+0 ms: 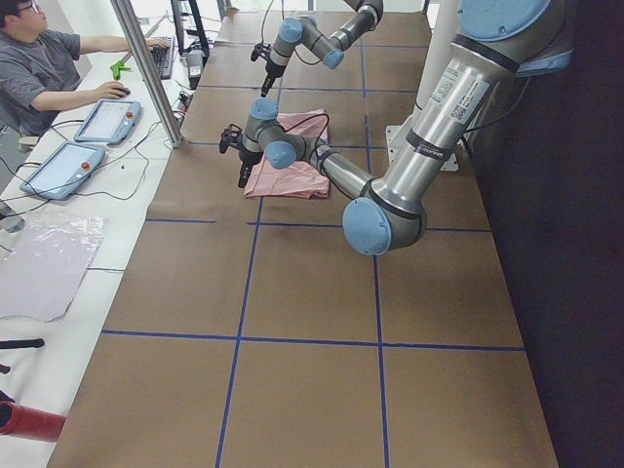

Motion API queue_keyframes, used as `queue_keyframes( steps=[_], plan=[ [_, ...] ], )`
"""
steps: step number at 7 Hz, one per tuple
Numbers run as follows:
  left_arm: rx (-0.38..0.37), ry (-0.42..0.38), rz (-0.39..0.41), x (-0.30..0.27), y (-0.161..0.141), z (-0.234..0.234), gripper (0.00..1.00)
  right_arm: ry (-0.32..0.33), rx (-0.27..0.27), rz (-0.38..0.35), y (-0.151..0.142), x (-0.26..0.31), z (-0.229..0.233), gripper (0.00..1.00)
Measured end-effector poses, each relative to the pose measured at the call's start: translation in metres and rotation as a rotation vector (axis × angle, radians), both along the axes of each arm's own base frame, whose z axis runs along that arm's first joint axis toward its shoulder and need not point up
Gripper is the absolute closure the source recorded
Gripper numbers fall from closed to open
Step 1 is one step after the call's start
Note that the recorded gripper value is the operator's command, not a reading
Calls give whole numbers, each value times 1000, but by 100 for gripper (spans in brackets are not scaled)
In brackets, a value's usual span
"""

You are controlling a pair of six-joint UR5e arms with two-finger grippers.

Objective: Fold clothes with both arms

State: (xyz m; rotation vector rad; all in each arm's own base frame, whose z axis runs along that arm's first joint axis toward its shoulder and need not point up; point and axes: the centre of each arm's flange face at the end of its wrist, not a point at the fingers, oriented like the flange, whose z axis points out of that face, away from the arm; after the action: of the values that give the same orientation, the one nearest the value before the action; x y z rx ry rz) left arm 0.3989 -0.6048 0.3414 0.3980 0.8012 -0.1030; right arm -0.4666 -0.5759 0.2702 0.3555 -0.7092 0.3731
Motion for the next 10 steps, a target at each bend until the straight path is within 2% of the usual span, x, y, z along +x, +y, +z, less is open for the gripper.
queue_keyframes(
  steps=[2, 3, 4, 5, 6, 8, 10],
  plan=[
    [58, 33, 20, -10, 17, -9, 0, -18, 32, -116, -11, 18, -6, 0],
    [71, 61, 41, -19, 40, -13, 0, -26, 58, -176, -7, 35, -5, 0],
    [66, 95, 65, -19, 75, -14, 9, -33, 78, -205, 2, 48, -4, 0],
    [28, 135, 84, -8, 124, -11, 34, -40, 89, -214, 8, 56, -5, 0],
    [-27, 162, 78, 11, 167, -4, 40, -43, 94, -216, 11, 58, -6, 0],
    [-116, 174, 53, 54, 229, 12, 41, -48, 94, -212, 12, 60, -8, 0],
    [-146, 150, 66, 67, 253, 29, 41, -50, 92, -210, 12, 60, -8, 0]
  ],
)
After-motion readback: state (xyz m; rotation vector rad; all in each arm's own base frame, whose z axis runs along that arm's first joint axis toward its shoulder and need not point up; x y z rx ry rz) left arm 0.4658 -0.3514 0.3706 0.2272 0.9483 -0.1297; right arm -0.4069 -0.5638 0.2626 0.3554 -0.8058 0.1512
